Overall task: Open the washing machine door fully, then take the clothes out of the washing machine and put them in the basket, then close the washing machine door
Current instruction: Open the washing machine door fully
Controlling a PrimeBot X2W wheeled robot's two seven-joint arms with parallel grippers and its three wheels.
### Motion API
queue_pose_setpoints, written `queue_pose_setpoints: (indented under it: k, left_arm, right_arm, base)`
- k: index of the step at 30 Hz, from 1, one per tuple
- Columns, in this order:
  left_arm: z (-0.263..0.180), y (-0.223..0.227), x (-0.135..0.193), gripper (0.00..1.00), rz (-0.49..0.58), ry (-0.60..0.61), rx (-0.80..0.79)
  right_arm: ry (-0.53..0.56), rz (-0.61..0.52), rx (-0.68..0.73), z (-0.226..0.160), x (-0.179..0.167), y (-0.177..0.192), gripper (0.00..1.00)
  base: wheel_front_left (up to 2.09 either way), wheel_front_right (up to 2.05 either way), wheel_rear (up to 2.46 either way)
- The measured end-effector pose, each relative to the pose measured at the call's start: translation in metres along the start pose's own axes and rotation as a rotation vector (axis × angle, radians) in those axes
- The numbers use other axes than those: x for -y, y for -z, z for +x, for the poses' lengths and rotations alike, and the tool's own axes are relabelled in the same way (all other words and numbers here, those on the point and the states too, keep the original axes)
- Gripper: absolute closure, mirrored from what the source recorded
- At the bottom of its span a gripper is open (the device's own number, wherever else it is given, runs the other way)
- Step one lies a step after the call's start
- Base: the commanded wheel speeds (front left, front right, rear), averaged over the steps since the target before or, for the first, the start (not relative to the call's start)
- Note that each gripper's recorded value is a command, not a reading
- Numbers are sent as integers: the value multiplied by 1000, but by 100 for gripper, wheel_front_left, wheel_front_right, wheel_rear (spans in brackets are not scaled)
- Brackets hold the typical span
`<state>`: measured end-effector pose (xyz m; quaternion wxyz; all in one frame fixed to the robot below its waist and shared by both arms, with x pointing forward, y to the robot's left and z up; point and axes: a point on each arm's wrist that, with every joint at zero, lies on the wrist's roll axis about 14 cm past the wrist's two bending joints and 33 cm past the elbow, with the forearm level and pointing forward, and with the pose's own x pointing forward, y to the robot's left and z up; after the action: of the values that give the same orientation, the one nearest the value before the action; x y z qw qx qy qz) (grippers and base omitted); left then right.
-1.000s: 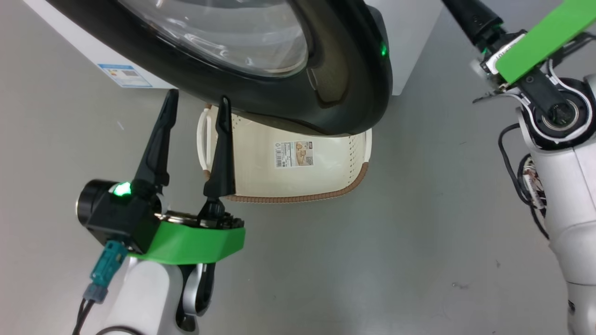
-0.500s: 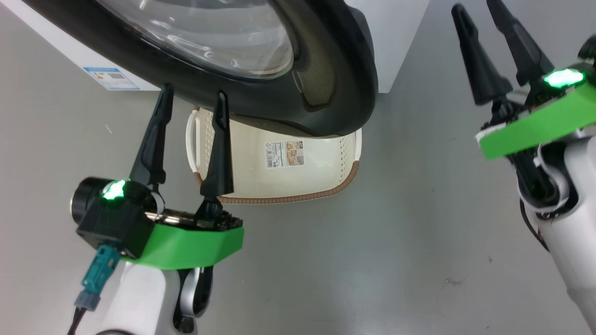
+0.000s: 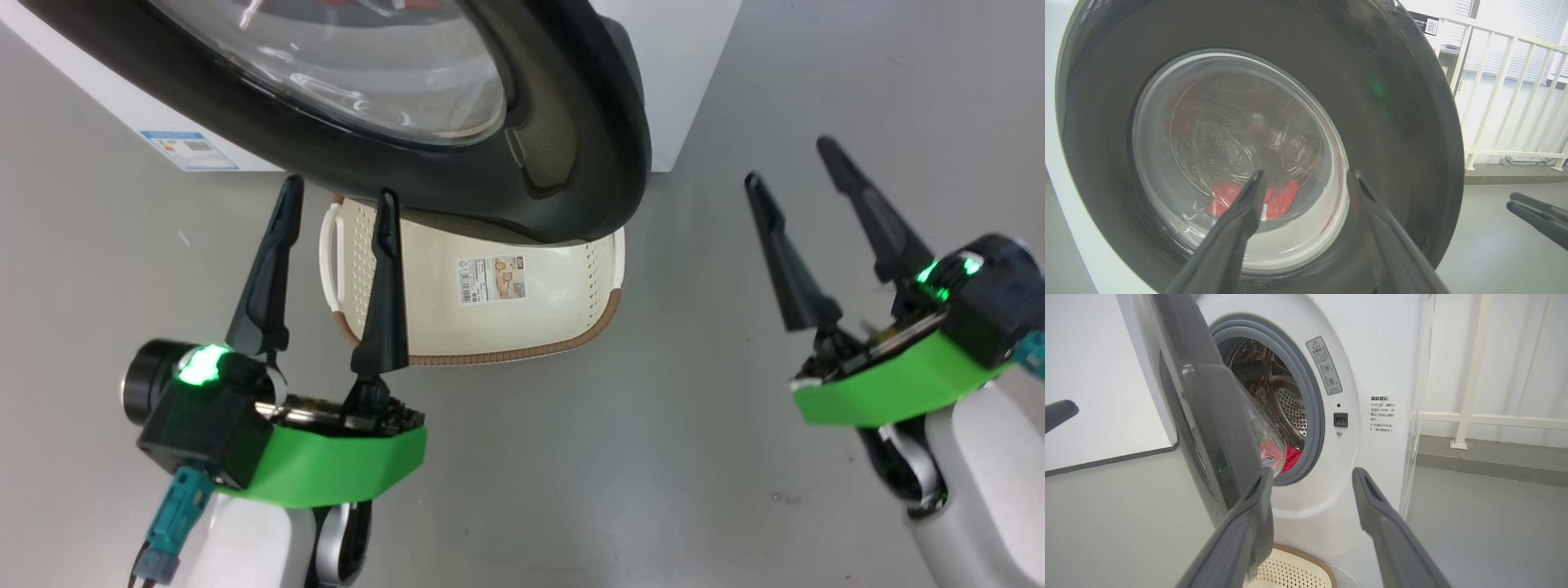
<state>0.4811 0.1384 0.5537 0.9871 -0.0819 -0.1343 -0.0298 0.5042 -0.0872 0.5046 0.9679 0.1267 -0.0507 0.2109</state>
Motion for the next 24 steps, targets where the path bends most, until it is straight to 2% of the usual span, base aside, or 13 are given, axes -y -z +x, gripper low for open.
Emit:
queue_pose_setpoints:
  k: [7, 24]
  left_arm:
    - [-4, 3, 4, 0, -10, 8, -9]
    - [-8, 7, 7, 0, -18, 7, -24]
  right_arm:
    - [7, -91, -50, -22, -3, 15, 0]
    - [43, -90, -47, -37, -6, 16, 0]
  base:
    - [0, 0, 0]
    - [0, 0, 0]
